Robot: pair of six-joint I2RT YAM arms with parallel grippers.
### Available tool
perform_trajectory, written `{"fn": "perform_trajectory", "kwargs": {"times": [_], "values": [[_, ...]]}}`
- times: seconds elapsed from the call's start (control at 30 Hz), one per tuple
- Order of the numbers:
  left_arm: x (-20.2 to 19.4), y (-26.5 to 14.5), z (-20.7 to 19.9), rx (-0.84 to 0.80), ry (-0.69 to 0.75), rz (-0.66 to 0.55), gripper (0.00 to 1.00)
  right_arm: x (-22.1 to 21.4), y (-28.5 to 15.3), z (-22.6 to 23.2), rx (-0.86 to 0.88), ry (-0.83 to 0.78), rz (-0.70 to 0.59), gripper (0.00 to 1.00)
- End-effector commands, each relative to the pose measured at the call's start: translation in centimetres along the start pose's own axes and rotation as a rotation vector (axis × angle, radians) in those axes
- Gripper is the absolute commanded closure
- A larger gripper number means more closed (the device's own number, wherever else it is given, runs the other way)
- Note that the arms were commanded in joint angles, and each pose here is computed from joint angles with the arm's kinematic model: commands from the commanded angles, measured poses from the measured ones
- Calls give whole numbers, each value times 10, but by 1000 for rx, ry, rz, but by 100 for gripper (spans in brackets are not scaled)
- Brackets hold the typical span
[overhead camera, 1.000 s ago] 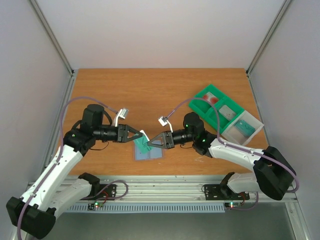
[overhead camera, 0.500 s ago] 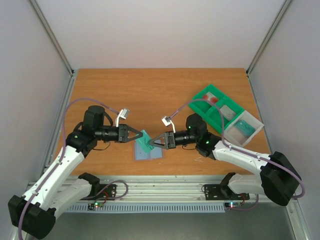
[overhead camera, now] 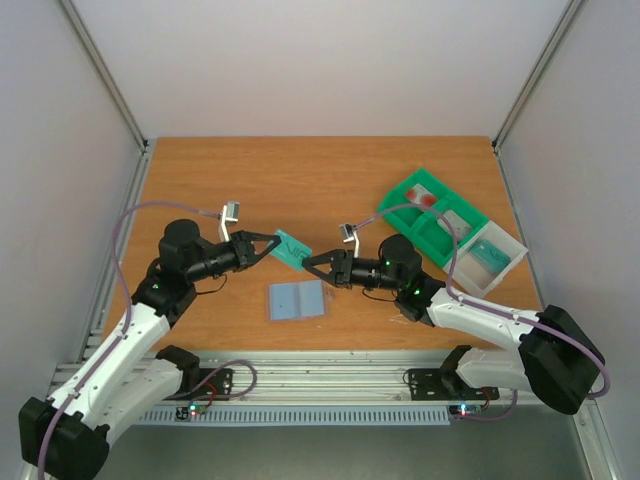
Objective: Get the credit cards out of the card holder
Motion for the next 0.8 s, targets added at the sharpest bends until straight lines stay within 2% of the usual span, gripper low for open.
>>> {"fn": "perform_trajectory", "kwargs": {"times": [0.0, 0.2, 0.5, 0.77], "values": [[13, -5, -14, -65, 24, -117, 100, 14, 1, 7, 13, 15, -89, 70], [13, -5, -7, -61, 9, -136, 99, 18, 3, 7, 20, 16, -108, 79], [13, -3, -4, -70, -14, -131, 99, 21, 12, 0, 28, 65, -114, 74], [12, 1, 5, -69, -45, -117, 100, 23, 13, 1, 49, 58, -136, 92]]}}
Point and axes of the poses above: each gripper's point midway between its finger pads, its own y axis out along the fingers, its own z axis along the line the jaws close on, x = y × z, the point moved 5 cm from there along -y, back along the fingers, and after that the axes turned 15 degrees about -y, right-handed, at the moved point
